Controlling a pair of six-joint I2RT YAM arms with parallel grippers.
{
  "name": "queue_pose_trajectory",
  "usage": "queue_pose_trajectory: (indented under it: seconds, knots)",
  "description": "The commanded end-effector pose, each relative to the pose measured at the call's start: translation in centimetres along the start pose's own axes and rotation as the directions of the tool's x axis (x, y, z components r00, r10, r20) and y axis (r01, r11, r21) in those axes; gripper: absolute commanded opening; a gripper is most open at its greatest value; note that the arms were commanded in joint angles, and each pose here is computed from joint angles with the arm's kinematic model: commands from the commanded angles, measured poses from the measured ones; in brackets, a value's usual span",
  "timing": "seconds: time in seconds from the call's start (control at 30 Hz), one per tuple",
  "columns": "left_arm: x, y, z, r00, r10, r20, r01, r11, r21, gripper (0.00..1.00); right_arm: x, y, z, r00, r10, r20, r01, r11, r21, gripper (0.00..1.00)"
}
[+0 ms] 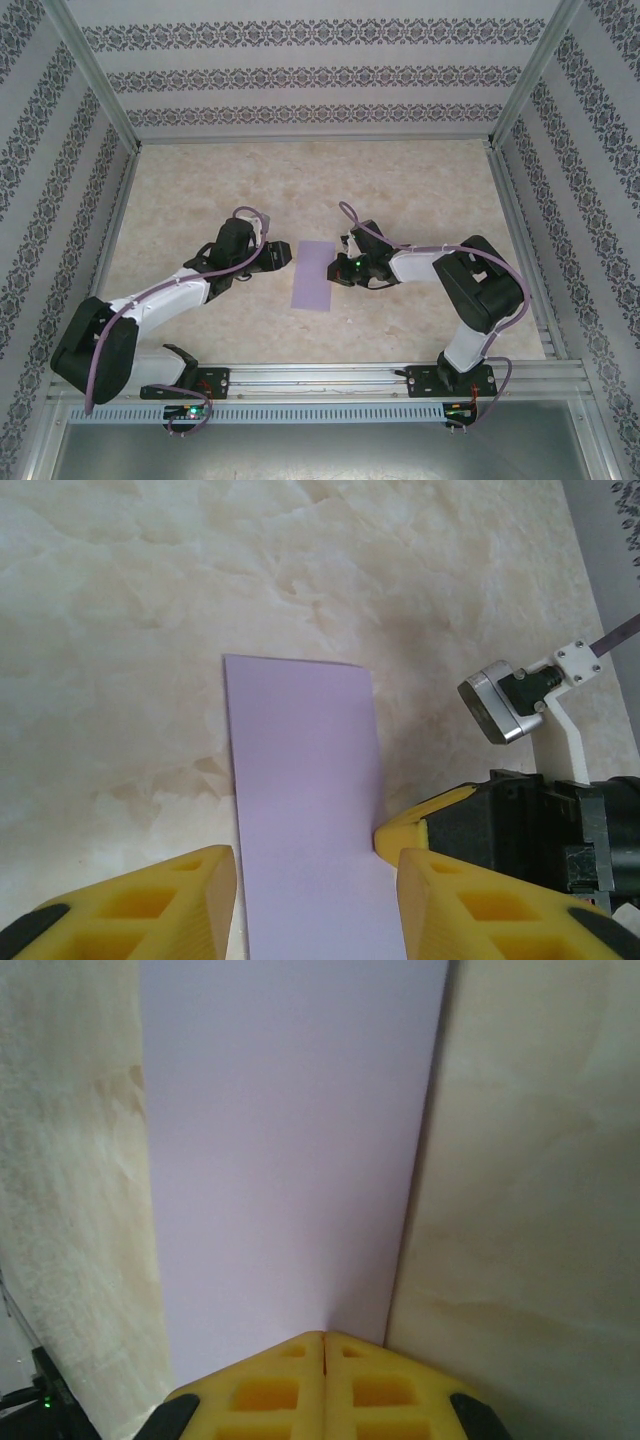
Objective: Fold a paper plane with a square sheet of paper (fold left side to right side)
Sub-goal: Third fold the triangle at the center of the table.
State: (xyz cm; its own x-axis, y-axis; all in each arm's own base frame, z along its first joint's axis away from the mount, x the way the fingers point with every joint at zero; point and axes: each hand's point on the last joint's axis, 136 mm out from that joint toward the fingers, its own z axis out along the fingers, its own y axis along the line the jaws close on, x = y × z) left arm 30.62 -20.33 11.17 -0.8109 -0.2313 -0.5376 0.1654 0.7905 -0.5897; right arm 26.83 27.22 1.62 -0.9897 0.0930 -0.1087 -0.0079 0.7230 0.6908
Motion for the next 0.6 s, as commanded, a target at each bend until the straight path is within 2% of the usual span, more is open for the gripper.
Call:
queue_pose_trajectory:
  seconds: [0.0,0.27,0.57]
  knots:
    - [0.8,0.6,0.3,0.996,-0.045,-0.075,0.043,0.999,-0.025,0.46,0.1,-1.2,0.2,0.999,-0.038,-0.021,0.039,0.997,0.066,0.00]
    - [4.5,0.3,2.3,0.951,-0.171,-0.259,0.177,0.984,0.001,0.45,0.0,-1.9,0.1,0.996,-0.080,-0.041,0.085,0.990,0.114,0.00]
    - [7.0,0.7,4.3,0.903,-0.202,-0.379,0.192,0.979,-0.065,0.34,-0.2,-1.9,0.2,0.996,-0.082,-0.043,0.086,0.989,0.119,0.00]
